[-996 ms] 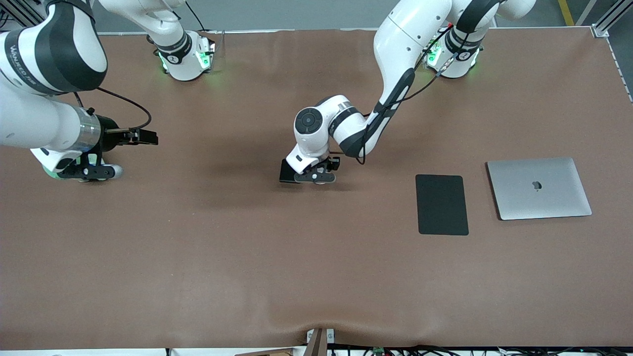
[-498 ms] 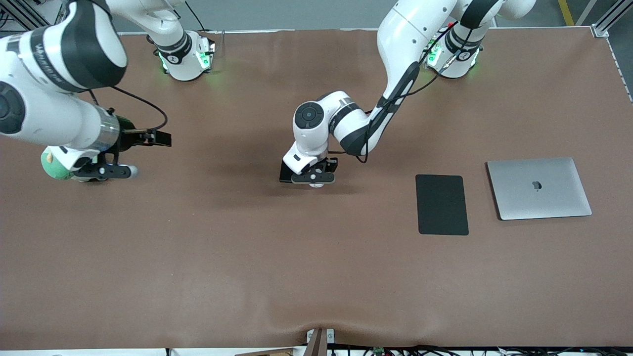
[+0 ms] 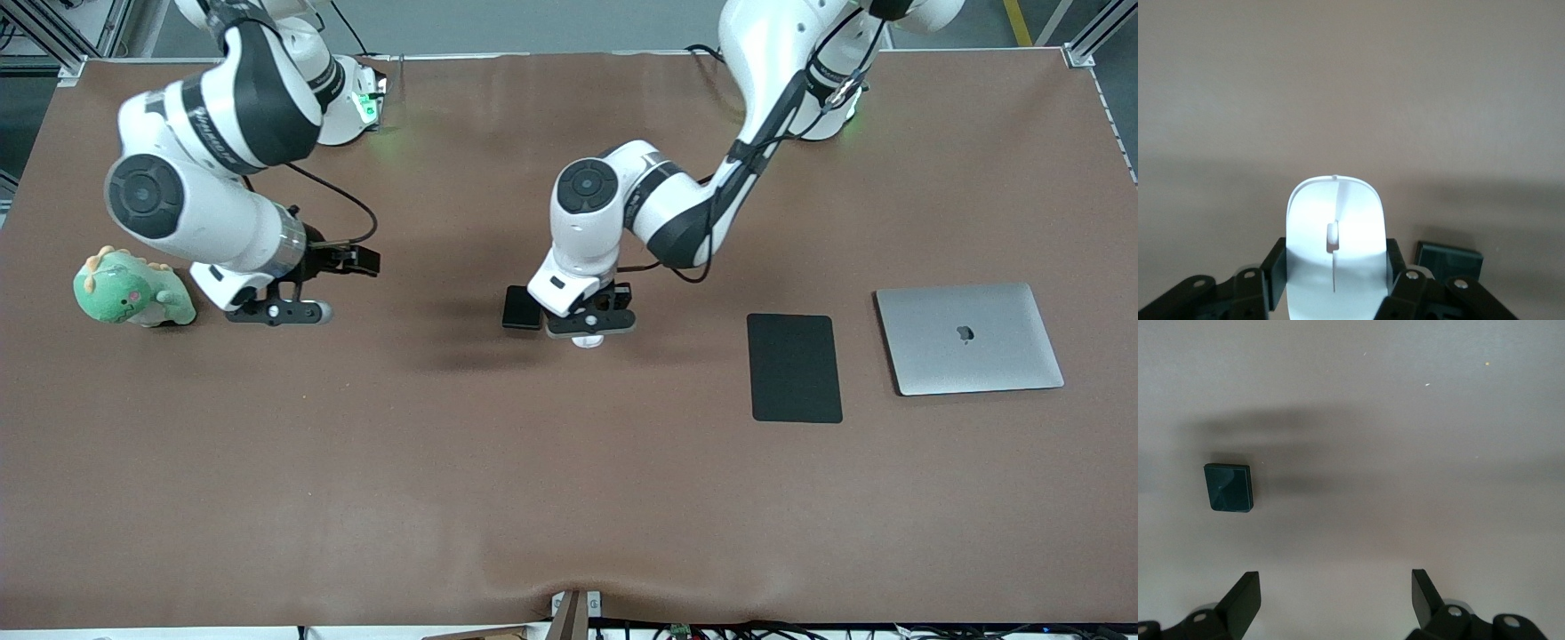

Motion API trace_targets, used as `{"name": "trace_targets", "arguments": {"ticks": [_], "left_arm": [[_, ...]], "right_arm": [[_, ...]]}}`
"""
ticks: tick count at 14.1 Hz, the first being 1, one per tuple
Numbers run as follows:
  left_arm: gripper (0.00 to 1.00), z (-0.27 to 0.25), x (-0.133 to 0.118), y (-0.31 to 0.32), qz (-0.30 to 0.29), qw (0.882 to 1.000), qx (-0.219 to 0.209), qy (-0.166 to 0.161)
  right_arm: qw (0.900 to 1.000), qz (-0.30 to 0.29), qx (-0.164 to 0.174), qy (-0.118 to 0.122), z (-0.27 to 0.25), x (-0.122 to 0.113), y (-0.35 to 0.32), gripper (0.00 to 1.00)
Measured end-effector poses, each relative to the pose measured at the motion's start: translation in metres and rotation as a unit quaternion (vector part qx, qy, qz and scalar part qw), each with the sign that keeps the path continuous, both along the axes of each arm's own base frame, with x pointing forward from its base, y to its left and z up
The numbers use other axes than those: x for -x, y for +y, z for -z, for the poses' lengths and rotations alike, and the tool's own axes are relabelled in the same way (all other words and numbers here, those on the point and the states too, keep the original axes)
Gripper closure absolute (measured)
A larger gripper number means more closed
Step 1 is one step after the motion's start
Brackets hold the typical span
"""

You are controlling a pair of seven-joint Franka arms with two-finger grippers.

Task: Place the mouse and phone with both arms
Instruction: 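Carry the mouse toward the mouse pad while the right gripper grasps the phone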

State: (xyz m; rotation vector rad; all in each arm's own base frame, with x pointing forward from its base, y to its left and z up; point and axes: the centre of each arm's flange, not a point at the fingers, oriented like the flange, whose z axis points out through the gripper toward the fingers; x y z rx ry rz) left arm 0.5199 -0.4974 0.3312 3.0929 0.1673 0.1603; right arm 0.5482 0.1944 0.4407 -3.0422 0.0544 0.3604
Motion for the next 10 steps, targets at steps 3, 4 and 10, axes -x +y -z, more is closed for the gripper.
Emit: {"name": "trace_targets", "arguments": {"ticks": [3, 4, 10], "left_arm": [[0.4, -0.023, -0.017, 0.02, -0.022, 1.0, 0.01, -0.006], [0.4, -0.026, -0.021, 0.026, -0.027, 1.0, 0.01, -0.006], [0.4, -0.048, -0.052, 0.078, -0.067, 0.998, -0.003, 0.002]], "right_arm": [[1.0, 0.018, 0.005, -0.014, 0.027, 0.0, 0.031, 0.0], [1.0, 0.021, 0.006, -0.02, 0.04, 0.001, 0.047, 0.0], [0.998, 0.034, 0.017, -0.042, 0.138, 0.013, 0.129, 0.0]]}}
